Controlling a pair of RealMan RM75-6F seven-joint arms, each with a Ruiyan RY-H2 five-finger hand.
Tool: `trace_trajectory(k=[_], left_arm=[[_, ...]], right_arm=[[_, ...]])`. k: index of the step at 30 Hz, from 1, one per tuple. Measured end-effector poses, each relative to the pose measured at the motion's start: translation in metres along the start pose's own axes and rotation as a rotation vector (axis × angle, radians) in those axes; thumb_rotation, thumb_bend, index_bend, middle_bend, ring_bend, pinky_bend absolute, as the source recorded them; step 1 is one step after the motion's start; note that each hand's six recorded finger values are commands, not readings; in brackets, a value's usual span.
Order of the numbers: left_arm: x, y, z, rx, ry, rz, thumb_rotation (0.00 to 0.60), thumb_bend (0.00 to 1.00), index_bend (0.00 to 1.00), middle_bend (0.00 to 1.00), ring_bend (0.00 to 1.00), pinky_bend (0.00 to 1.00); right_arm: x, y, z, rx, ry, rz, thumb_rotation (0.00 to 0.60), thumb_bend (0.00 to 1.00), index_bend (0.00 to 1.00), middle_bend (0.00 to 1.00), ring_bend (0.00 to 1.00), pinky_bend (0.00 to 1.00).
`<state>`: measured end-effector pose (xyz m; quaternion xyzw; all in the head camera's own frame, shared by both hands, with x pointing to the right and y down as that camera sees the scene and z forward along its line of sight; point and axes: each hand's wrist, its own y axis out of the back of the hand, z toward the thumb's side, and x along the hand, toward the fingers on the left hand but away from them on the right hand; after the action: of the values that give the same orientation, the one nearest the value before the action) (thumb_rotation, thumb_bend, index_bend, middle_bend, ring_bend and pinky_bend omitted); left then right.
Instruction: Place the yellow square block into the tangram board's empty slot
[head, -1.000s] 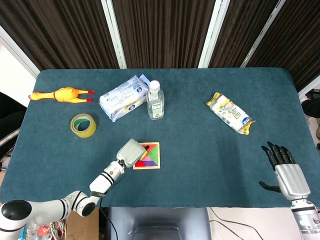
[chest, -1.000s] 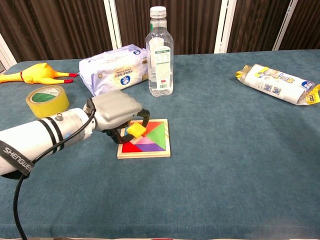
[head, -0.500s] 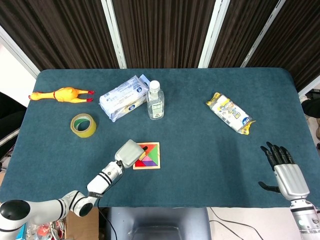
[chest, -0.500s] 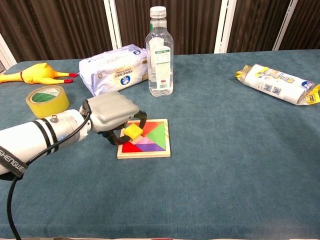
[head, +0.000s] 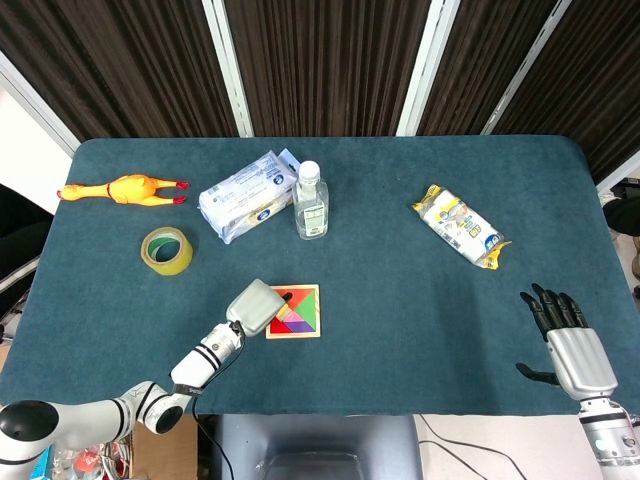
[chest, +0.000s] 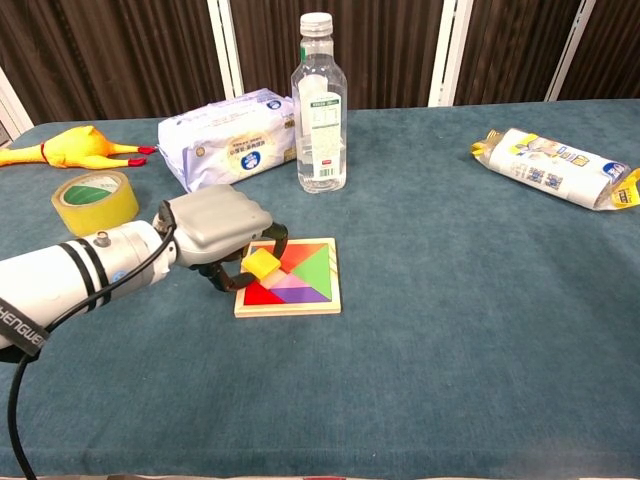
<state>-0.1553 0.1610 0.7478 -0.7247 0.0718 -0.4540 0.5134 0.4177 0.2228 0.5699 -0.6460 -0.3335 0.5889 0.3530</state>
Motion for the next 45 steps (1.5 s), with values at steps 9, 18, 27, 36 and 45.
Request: trace_trajectory(k=[9,18,27,36,45], left_arm=[[-0.002,-0.002,0.003,-0.019,-0.006,-0.01,0.6,0.38,0.48,1.0,1.0,1.0],[-0.003,-0.002,0.006,-0.028,-0.014,-0.012,0.6,0.38,0.46,1.0,1.0,1.0],[-0.005,-0.003,0.006,-0.037,-0.016,-0.017,0.6,0.38,0.45,1.0,1.0,1.0],[-0.007,-0.002,0.01,-0.046,-0.026,-0.017,0.6,0.38,0.45,1.0,1.0,1.0],[-0.007,-0.002,0.011,-0.047,-0.028,-0.02,0.6,0.38,0.4,1.0,1.0,1.0]], right_arm=[[-0.001,0.0,0.0,0.001,-0.003,0.0,0.6,0.1,0.0,0.0,0.0,0.0],[-0.001,0.0,0.0,0.002,-0.004,0.001,0.6,0.1,0.0,0.0,0.0,0.0],[-0.001,-0.001,0.0,0.004,-0.005,0.001,0.6,0.1,0.0,0.0,0.0,0.0],[-0.002,-0.001,0.001,0.006,-0.006,0.002,0.6,0.1,0.0,0.0,0.0,0.0],[-0.001,-0.001,0.001,0.006,-0.006,0.001,0.6,0.1,0.0,0.0,0.0,0.0]])
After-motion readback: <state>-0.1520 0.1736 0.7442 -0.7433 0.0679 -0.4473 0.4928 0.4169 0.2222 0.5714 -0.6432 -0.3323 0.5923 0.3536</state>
